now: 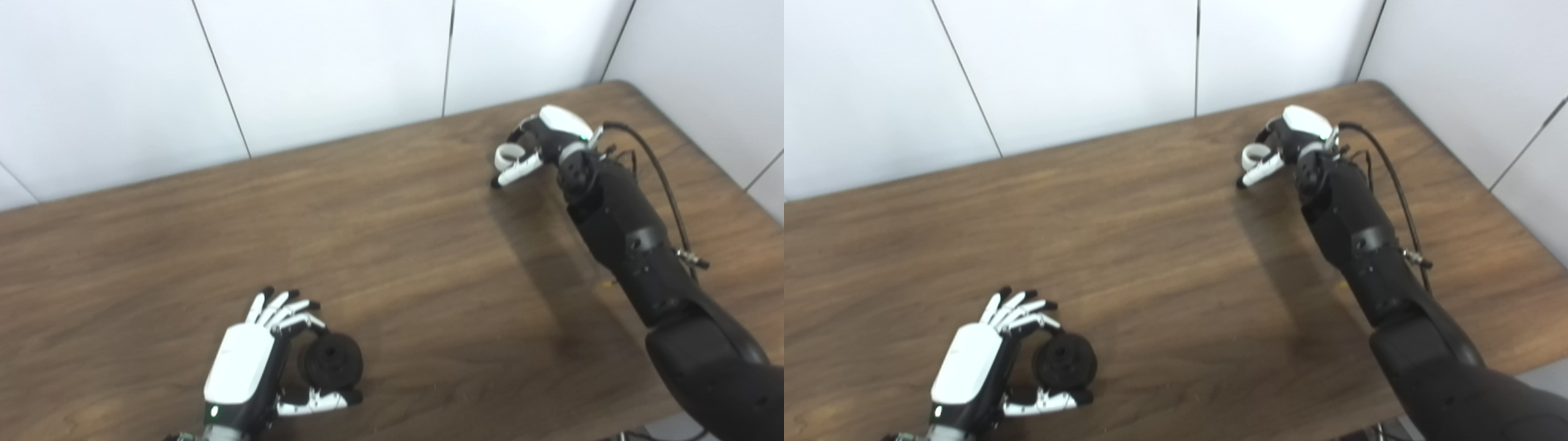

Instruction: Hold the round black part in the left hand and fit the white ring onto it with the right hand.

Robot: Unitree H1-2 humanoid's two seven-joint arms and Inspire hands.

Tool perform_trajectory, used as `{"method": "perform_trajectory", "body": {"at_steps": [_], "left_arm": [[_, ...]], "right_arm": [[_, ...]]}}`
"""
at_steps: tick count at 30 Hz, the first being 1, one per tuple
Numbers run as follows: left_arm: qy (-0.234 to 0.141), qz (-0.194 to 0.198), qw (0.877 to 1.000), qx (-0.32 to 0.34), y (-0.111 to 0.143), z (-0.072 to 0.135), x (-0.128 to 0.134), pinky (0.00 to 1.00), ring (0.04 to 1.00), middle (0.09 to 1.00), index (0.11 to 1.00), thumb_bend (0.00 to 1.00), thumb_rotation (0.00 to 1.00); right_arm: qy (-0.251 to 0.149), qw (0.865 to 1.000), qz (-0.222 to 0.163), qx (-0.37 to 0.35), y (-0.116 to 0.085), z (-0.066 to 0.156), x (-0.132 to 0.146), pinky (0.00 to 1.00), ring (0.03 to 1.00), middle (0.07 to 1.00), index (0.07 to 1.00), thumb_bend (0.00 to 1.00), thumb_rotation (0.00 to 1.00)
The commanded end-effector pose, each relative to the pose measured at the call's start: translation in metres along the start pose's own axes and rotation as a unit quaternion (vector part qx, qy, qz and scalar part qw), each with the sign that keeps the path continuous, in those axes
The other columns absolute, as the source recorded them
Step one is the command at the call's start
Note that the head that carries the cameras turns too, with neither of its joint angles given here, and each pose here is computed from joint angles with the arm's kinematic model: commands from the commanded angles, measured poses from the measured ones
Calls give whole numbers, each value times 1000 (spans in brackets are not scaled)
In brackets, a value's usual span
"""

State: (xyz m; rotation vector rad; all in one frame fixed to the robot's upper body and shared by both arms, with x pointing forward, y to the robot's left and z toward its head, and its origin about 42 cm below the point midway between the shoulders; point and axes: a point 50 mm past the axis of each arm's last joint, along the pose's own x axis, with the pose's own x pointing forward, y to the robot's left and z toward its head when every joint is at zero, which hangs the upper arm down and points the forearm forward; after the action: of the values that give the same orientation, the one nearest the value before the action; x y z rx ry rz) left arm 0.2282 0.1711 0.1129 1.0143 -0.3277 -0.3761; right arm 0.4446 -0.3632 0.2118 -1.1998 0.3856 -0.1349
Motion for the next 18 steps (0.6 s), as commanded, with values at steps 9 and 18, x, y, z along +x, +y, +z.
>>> {"method": "perform_trajectory", "body": {"at_steps": [9, 18], "left_arm": [[12, -24, 1000, 4, -3, -3, -10, 1000, 905, 795, 484, 525, 55], [12, -25, 1000, 6, -2, -1, -10, 1000, 907, 796, 484, 525, 55]], "right_arm": [[-9, 999, -37, -6, -32, 6, 5, 1000, 1000, 919, 618, 803, 256], [-12, 999, -30, -3, -26, 4, 3, 1000, 989, 857, 487, 524, 134]]}}
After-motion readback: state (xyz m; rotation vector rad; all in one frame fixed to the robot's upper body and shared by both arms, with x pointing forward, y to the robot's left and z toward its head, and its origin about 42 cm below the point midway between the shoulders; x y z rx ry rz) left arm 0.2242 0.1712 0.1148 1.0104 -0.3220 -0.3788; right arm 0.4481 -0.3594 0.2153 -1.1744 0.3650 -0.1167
